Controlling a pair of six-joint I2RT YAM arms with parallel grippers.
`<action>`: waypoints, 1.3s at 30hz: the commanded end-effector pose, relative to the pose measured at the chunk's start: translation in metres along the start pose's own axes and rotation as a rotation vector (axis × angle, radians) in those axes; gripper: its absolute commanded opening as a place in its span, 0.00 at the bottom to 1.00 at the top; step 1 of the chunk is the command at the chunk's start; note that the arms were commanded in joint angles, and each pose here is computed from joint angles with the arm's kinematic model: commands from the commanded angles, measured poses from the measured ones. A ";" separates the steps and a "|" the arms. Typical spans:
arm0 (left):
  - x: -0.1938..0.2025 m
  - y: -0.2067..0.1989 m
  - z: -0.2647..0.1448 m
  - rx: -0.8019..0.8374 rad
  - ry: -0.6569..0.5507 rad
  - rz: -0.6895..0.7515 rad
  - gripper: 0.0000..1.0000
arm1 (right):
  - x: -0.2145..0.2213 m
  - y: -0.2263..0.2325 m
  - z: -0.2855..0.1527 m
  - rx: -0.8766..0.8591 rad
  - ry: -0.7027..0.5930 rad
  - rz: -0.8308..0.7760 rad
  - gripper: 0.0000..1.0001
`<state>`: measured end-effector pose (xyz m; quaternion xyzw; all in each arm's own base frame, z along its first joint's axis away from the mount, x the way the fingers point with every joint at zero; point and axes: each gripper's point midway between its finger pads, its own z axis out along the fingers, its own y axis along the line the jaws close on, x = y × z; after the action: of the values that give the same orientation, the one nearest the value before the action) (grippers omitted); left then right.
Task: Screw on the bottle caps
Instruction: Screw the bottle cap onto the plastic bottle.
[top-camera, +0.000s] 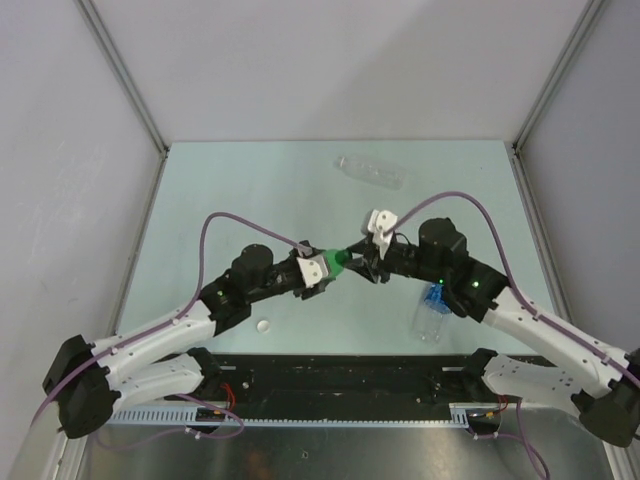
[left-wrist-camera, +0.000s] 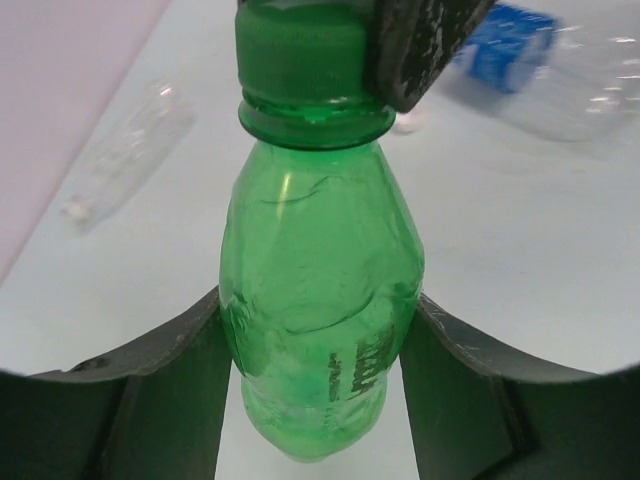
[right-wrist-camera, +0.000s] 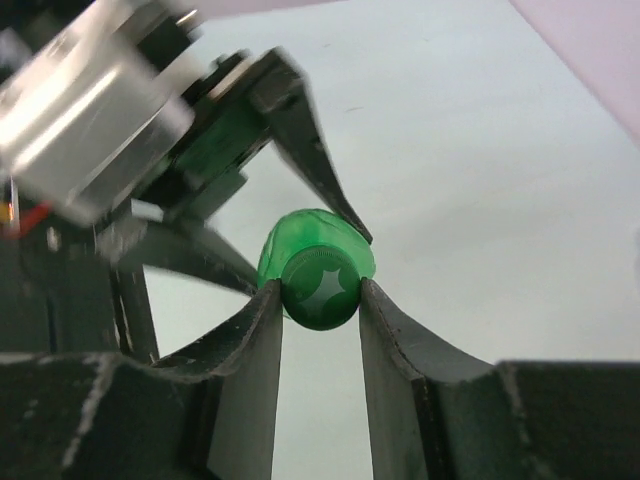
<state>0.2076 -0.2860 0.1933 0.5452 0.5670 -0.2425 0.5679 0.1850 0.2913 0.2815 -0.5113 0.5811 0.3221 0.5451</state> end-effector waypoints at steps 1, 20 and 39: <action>-0.059 0.085 -0.009 -0.408 -0.126 0.006 0.00 | -0.017 -0.030 0.025 0.208 -0.104 0.438 0.00; -0.021 0.089 0.007 -0.513 -0.038 -0.024 0.00 | -0.045 -0.089 0.036 0.619 -0.374 0.733 0.49; -0.028 -0.018 0.003 0.166 -0.083 0.058 0.00 | -0.013 0.046 -0.052 -0.200 -0.058 -0.413 0.99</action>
<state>0.2241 -0.2944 0.2003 0.5246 0.5680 -0.2311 0.5905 0.1625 0.2682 0.3266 -0.5407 0.4962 0.2831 0.6175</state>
